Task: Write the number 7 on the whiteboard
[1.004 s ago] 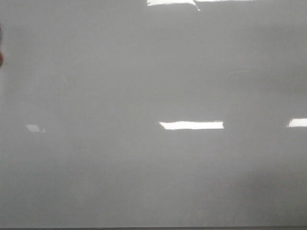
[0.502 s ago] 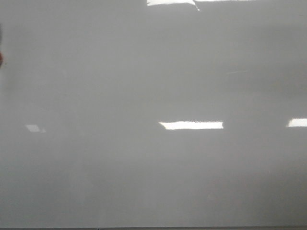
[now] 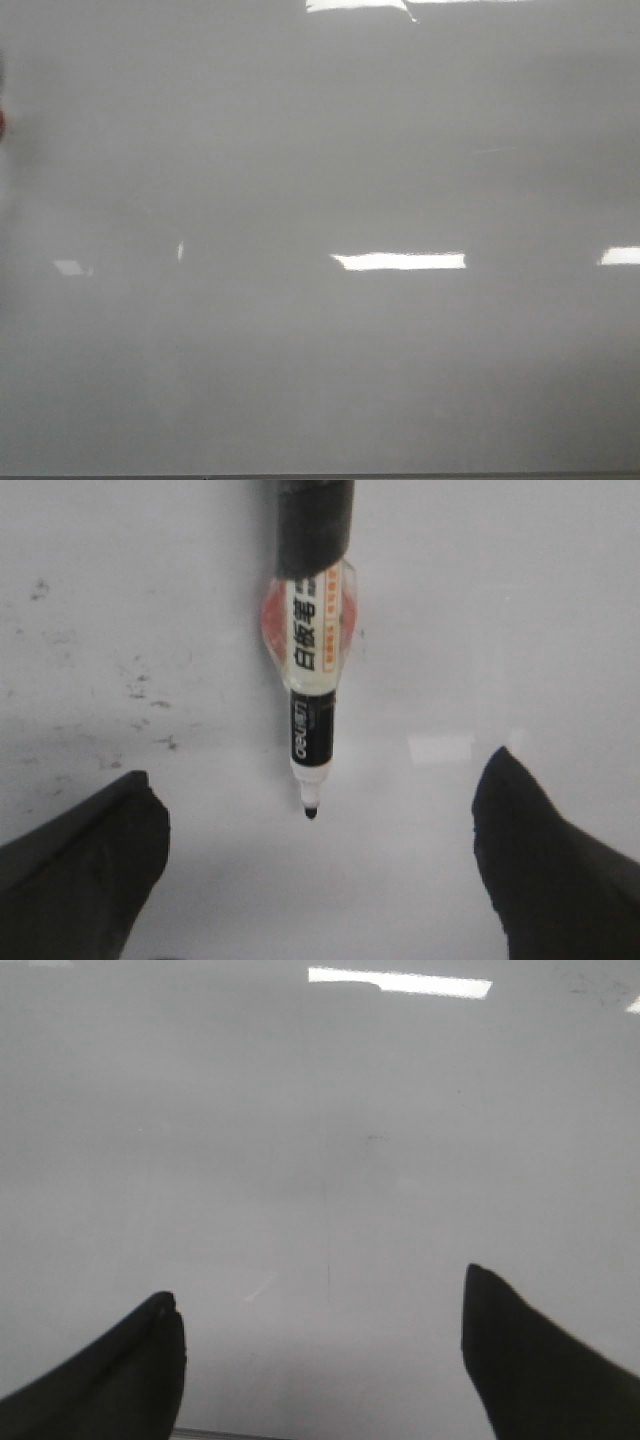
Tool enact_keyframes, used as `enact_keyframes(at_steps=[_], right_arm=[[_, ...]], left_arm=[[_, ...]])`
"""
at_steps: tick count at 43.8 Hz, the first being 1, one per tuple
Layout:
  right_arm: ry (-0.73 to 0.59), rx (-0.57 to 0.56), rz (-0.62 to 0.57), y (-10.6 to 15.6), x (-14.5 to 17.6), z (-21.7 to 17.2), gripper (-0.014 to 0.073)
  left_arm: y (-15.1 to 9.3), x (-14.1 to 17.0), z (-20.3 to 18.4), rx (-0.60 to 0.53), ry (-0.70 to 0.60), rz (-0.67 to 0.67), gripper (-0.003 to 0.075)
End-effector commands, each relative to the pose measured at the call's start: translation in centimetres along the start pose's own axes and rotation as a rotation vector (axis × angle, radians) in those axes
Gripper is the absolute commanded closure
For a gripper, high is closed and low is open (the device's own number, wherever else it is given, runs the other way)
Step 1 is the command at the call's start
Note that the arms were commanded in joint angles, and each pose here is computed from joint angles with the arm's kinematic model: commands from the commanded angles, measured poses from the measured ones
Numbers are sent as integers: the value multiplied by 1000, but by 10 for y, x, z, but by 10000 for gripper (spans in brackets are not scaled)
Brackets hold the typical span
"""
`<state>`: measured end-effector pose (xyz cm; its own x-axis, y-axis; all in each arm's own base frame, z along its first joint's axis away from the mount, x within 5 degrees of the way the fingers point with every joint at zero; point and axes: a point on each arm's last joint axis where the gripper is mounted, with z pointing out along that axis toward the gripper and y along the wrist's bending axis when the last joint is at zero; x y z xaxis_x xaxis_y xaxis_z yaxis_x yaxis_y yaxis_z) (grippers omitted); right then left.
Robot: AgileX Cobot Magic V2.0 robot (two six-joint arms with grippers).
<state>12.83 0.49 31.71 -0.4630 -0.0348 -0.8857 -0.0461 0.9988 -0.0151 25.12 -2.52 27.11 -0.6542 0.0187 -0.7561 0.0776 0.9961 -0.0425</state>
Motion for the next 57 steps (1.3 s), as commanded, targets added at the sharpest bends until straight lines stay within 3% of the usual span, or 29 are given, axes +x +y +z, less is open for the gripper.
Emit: enact_keyframes(at_steps=[1, 21, 26, 39, 46, 57], right_arm=[[-105, 8, -16, -1, -16, -4, 4], [-106, 8, -16, -1, -16, -4, 4], [-106, 8, -16, -1, -16, -4, 4], [-106, 8, -16, -1, -16, -4, 4], [-116, 9, -16, -1, -17, -5, 4], [-96, -8, 14, 0, -28, -15, 4]], left_arm=[[0, -22, 1, 1, -160, -15, 122], [2, -18, 50, -9, -176, -6, 141], [2, -17, 57, -10, -175, -6, 230], [0, -16, 59, -4, -174, -2, 594], [-10, -20, 46, 24, -189, 17, 736], [-27, -33, -7, 53, -171, 172, 741]])
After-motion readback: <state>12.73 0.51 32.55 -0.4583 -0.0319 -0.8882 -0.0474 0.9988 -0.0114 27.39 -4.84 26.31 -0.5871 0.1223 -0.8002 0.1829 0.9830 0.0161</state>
